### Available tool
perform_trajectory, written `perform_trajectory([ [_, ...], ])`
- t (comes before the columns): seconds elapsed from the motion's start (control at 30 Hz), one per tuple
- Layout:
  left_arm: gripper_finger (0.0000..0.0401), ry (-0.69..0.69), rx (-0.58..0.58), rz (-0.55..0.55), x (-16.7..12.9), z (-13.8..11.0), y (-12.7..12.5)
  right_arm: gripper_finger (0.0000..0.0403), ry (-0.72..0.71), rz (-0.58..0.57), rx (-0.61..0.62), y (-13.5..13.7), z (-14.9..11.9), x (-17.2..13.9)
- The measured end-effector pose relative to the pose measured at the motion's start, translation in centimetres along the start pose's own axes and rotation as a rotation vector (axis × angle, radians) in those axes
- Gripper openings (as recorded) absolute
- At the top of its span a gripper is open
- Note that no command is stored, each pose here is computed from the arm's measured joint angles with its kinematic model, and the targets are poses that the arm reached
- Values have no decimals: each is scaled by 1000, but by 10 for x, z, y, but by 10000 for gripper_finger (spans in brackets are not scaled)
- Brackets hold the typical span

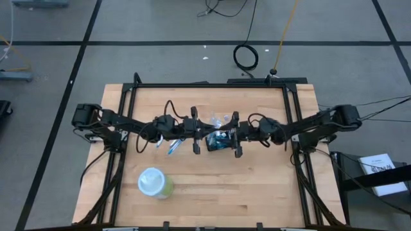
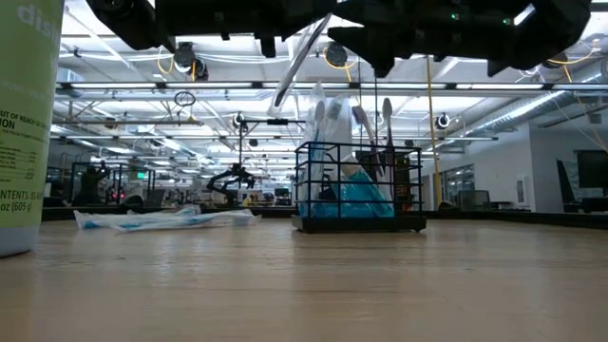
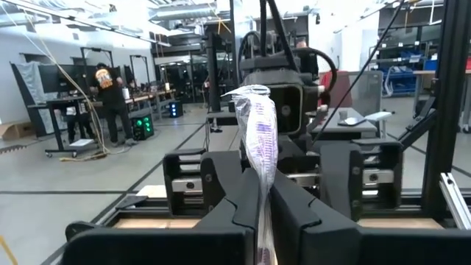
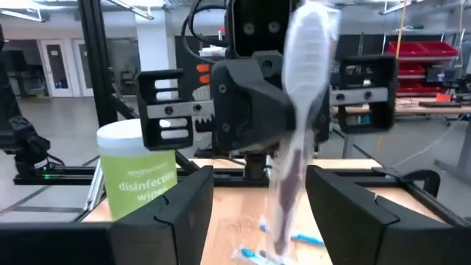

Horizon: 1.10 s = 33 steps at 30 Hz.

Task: Pick & Place toothbrushing station
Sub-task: Put the purple toothbrush into the black mesh organizer

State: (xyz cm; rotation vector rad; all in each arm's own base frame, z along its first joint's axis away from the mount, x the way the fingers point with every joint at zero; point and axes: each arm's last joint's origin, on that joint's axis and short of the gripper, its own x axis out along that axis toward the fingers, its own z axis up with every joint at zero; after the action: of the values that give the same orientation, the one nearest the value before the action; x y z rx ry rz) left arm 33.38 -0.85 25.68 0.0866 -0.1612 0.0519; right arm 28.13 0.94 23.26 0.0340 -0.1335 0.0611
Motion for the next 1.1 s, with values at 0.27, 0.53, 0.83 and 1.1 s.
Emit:
perform_trajectory([
  [0.27, 8, 20, -10, -2, 0, -2, 0, 208, -1, -2, -44, -1, 0, 16],
  [0.53, 6, 30, -17, -3, 0, -3, 0, 208, -1, -9, -48, -2, 0, 16],
  [0.83, 6, -8, -50, 0, 0, 1, 0, 208, 7, -10, -53, -2, -1, 16],
  [1.1, 6, 16, -41, 17, 10, -7, -1, 208, 17, -50, -70, -6, 0, 14],
])
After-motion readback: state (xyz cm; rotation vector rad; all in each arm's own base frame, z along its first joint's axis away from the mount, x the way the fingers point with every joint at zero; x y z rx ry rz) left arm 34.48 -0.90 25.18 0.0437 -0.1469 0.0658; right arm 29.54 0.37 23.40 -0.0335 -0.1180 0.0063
